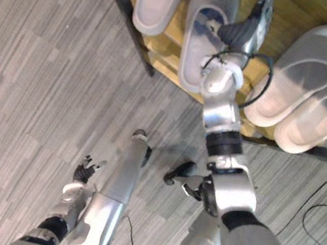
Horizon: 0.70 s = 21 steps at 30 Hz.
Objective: Organize the slippers on the shoe rack
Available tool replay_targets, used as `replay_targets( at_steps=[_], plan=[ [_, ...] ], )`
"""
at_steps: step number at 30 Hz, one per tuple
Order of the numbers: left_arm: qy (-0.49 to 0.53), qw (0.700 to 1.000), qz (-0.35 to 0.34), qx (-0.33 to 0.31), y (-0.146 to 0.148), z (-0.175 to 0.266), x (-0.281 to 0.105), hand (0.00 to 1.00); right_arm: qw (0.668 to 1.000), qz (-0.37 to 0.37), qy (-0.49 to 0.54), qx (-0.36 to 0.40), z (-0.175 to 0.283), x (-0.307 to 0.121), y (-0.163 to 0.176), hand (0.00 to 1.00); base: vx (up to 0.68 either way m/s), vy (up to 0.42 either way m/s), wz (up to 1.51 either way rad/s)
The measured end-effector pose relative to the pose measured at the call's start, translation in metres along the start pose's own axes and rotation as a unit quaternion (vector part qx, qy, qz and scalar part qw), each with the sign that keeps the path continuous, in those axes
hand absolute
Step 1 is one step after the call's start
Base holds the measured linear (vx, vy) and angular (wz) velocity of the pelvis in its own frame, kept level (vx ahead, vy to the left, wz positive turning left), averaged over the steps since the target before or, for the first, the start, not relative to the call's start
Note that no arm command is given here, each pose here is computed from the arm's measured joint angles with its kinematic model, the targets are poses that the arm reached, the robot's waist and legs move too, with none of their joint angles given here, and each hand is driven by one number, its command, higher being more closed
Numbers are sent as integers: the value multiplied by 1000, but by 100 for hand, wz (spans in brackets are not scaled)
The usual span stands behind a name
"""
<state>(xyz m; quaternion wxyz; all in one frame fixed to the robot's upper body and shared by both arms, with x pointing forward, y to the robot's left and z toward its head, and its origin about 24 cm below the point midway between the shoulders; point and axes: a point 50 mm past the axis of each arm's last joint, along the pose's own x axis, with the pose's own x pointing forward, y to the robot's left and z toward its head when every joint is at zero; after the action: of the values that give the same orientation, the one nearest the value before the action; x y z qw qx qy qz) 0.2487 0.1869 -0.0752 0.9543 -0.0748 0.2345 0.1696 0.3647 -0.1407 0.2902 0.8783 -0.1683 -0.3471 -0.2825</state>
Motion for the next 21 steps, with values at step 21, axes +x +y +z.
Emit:
replay_targets(
  at_steps=[21],
  plan=[
    [10, 999, 46, -23, 23, -4, -1, 0, 959, 28, 163, 231, -40, -82, 16, 0, -9, 29, -2]
  ],
)
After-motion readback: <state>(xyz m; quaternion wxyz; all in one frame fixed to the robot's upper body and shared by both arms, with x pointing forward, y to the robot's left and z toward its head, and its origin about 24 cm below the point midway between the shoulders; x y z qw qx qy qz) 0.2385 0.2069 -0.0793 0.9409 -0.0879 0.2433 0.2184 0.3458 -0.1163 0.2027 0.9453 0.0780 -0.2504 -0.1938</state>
